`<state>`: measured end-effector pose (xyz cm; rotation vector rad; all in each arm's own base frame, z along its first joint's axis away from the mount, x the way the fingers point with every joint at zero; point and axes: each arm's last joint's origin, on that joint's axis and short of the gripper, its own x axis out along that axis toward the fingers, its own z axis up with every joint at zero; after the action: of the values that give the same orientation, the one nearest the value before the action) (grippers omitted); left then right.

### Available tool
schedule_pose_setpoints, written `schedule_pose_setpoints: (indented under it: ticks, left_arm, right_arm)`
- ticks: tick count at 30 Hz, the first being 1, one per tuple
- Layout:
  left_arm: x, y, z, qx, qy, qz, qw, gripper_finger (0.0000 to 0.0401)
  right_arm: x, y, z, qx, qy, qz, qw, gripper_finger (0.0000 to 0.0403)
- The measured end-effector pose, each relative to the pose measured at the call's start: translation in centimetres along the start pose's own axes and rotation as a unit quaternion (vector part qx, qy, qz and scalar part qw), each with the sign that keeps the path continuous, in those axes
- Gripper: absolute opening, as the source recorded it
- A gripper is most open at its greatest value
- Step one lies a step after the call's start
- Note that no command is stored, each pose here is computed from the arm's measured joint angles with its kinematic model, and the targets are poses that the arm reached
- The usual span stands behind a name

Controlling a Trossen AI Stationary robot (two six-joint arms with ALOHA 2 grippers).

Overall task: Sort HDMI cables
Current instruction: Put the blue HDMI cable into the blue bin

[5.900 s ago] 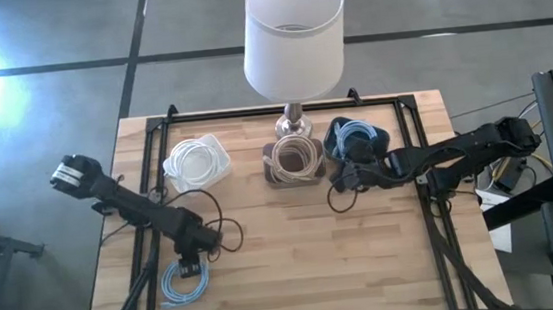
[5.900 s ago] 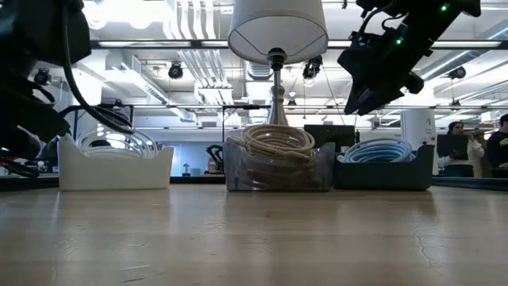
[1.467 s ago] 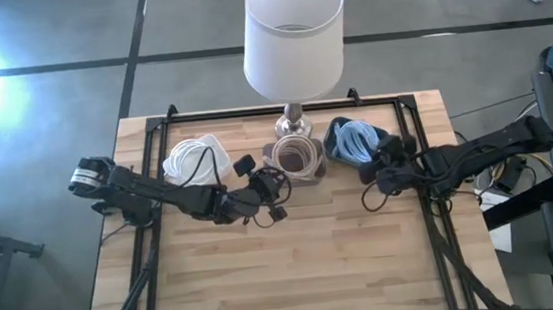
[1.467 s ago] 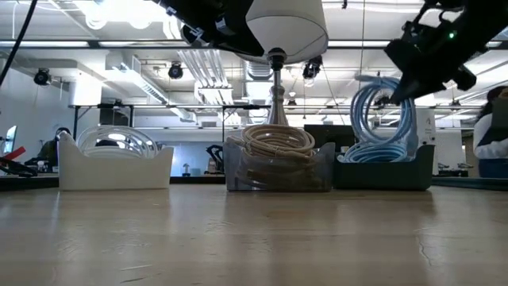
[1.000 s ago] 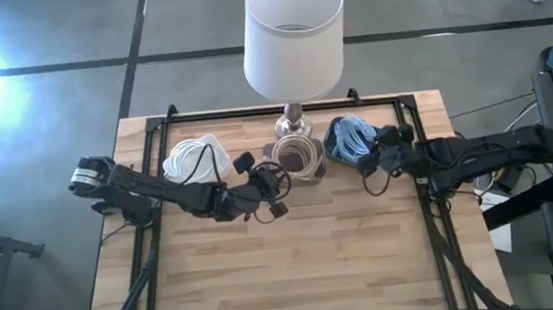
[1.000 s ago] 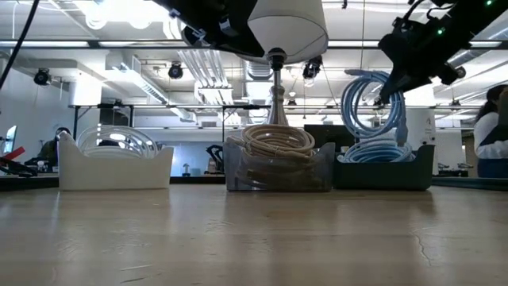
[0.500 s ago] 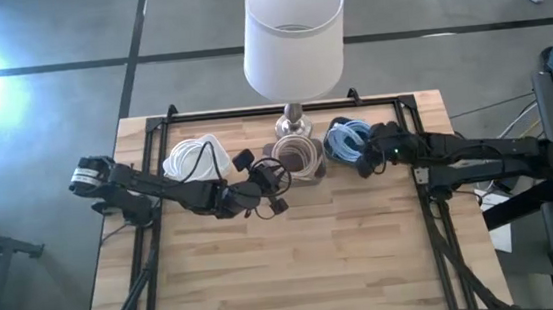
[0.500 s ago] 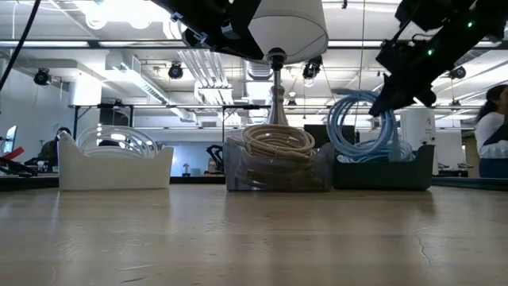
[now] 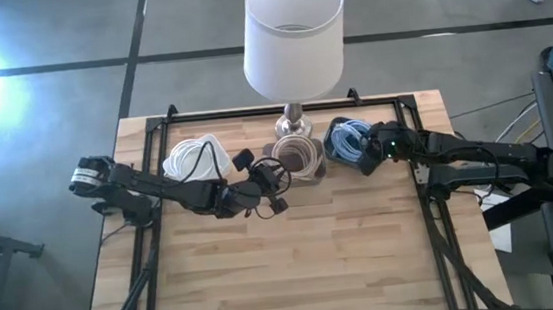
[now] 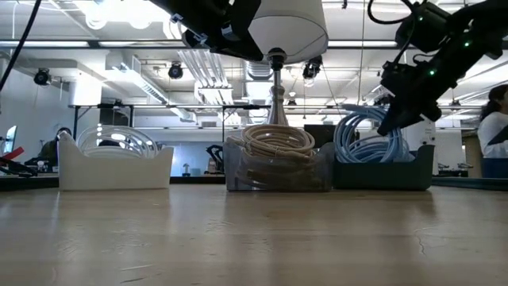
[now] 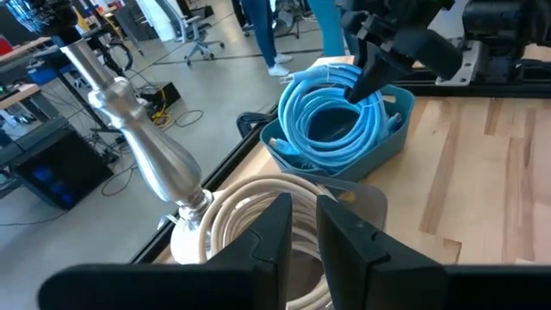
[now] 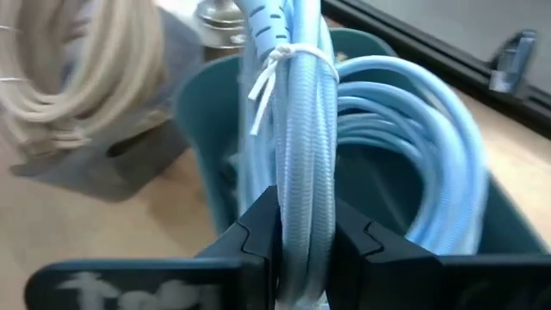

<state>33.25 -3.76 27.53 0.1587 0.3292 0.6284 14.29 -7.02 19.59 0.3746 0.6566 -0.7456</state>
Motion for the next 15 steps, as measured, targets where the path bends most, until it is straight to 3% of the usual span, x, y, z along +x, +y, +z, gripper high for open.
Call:
schedule_pose_setpoints:
  ticks: [15]
  left_arm:
    - [0.01, 0.02, -0.34, 0.013, 0.012, 0.0, 1.0, 0.006]
  right_arm:
    - [-0.07, -0.52, -0.3, 0.02, 0.002, -0.071, 0.997, 0.0122]
